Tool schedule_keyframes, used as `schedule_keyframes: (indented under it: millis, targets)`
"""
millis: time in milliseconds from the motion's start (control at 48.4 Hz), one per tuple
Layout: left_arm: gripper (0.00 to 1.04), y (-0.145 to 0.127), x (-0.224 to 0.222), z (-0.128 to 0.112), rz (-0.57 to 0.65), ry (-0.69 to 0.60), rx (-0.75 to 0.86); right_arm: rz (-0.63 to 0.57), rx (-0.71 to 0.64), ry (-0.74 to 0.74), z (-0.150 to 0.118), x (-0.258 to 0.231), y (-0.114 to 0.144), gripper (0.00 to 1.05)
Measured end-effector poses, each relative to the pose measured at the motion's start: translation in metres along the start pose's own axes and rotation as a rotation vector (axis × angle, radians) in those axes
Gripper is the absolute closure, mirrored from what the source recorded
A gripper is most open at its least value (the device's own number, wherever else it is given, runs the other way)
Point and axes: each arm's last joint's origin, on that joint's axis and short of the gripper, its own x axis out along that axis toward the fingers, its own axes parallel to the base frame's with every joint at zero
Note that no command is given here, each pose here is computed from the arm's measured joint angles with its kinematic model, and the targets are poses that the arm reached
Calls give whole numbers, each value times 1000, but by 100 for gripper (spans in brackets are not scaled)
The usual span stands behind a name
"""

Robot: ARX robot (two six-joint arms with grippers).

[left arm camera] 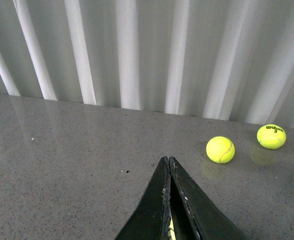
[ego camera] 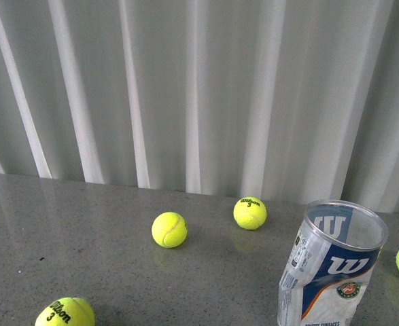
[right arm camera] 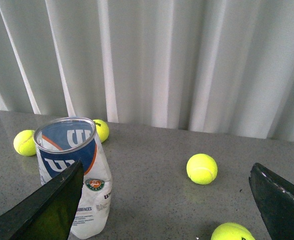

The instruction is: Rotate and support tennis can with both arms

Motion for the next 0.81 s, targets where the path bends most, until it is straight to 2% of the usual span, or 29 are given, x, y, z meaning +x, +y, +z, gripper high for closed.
schedule_keyframes:
  millis: [578,805]
  targets:
    - [101,0,-19,-22,-2,-7,0,0,0,0,0,0,0,7]
    - [101,0,-24,-20,-2,-31,0,0,0,0,0,0,0,7]
